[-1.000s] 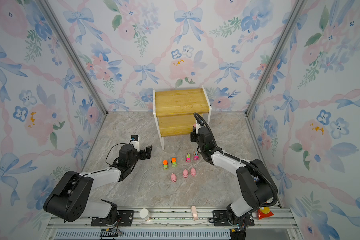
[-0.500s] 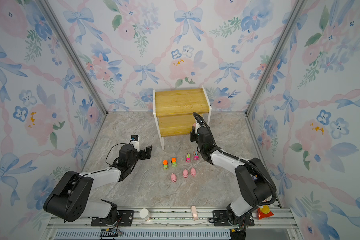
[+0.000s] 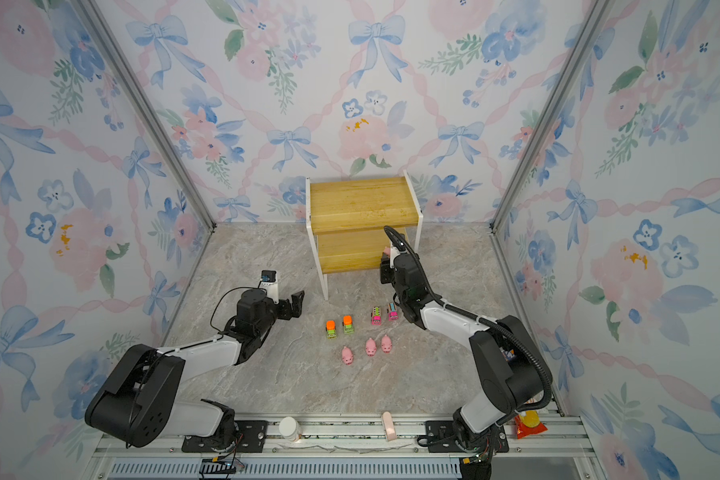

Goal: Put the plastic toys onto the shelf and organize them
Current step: 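Lower the pink pig and open the right gripper onto the lower shelf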

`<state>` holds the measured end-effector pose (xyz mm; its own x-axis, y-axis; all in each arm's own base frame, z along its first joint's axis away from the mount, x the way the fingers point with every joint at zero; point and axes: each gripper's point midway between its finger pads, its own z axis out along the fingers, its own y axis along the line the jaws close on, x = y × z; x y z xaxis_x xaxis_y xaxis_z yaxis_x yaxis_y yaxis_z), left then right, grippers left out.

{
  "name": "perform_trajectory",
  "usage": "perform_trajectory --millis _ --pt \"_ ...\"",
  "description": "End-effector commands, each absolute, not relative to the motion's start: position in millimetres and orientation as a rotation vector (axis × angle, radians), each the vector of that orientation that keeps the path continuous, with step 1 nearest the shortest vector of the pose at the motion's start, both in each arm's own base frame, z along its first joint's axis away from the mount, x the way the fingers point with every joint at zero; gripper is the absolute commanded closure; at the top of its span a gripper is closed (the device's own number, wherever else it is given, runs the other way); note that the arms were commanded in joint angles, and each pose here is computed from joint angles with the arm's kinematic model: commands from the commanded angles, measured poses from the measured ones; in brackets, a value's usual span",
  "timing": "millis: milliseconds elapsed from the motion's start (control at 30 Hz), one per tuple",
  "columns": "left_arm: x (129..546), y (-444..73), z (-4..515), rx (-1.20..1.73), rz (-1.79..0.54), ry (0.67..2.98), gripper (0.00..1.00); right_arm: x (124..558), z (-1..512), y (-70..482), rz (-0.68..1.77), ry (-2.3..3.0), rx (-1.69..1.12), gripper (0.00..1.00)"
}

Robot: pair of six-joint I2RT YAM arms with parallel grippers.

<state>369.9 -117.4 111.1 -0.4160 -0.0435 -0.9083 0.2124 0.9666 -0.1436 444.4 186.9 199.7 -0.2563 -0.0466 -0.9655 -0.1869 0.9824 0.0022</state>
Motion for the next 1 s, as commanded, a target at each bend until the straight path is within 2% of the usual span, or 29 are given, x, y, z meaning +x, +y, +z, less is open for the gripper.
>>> perform_trajectory --millis 0,967 --pt "367 -117 114 0.139 -0.269 1.970 0.02 441 210 189 0.121 1.811 -0.173 0.49" --pt "365 -118 116 0.141 -0.281 1.965 0.02 417 215 177 0.090 1.819 -0.186 0.35"
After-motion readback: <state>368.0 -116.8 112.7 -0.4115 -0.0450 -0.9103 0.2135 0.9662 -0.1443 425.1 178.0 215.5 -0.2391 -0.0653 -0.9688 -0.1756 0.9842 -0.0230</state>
